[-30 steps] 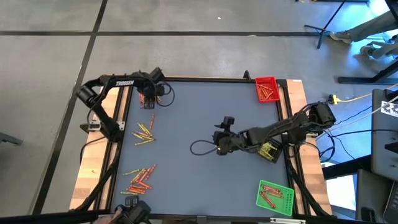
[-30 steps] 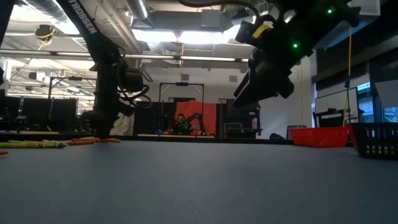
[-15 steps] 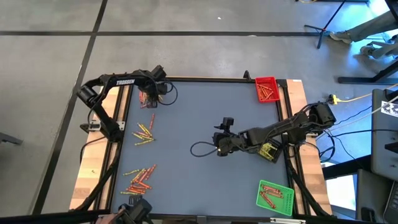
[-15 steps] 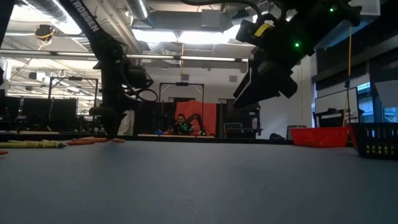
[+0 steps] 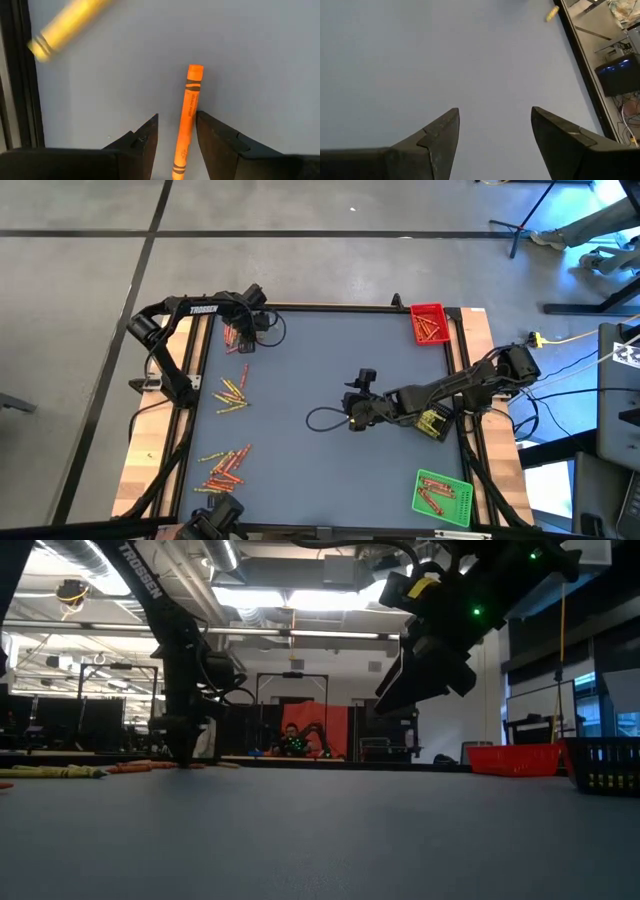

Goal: Sort crayons
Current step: Put the orange crayon into the red basket

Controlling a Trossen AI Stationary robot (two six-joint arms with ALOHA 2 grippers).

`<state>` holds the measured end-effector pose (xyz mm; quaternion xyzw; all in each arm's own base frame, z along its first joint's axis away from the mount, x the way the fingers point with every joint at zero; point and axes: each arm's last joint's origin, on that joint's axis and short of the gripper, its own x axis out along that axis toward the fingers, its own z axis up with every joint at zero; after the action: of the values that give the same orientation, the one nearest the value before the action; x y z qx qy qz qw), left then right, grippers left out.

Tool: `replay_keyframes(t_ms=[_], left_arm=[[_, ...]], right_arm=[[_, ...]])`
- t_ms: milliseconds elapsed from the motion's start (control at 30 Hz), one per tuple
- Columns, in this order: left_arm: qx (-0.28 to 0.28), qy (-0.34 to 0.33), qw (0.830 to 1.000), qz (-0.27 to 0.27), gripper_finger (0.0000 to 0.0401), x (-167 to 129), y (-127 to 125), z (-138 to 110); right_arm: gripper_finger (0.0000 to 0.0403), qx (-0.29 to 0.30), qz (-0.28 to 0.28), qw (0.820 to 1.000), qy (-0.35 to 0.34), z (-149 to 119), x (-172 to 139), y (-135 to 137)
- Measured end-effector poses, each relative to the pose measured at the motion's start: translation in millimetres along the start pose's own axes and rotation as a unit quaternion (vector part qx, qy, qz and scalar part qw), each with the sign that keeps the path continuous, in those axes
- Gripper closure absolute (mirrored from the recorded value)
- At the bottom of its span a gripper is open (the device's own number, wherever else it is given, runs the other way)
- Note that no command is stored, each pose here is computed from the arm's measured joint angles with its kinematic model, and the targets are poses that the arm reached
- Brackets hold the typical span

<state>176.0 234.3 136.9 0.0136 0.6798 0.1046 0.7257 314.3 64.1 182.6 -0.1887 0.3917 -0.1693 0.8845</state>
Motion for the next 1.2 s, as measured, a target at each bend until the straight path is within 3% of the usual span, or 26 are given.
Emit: replay_keyframes(t_ms=[200, 500, 700, 967, 1200], left_arm=[[-0.003, -0.003, 1.0, -0.008, 0.0292, 1, -1, 0], [-0.002, -0.003, 1.0, -0.014, 0.0391, 1, -2, 0], [0.009, 0.004, 1.0, -0.003, 0.0393, -6, -5, 8], [0.027, -0.073, 0.996, 0.053, 0.0398, -59, -19, 32], [0.02, -0.216, 0.974, 0.07, 0.04, -116, -48, 43]], right_arm=[[0.016, 0.0, 0.0, 1.0, 0.0, 0, 0, 0], [0.016, 0.009, 0.014, 1.0, -0.001, 0, 0, 1], [0.016, 0.009, 0.009, 1.0, -0.001, 0, 0, 1], [0.016, 0.002, 0.007, 1.0, 0.008, -1, -3, -2], [0.016, -0.006, -0.038, 0.999, 0.009, -2, -15, -5]])
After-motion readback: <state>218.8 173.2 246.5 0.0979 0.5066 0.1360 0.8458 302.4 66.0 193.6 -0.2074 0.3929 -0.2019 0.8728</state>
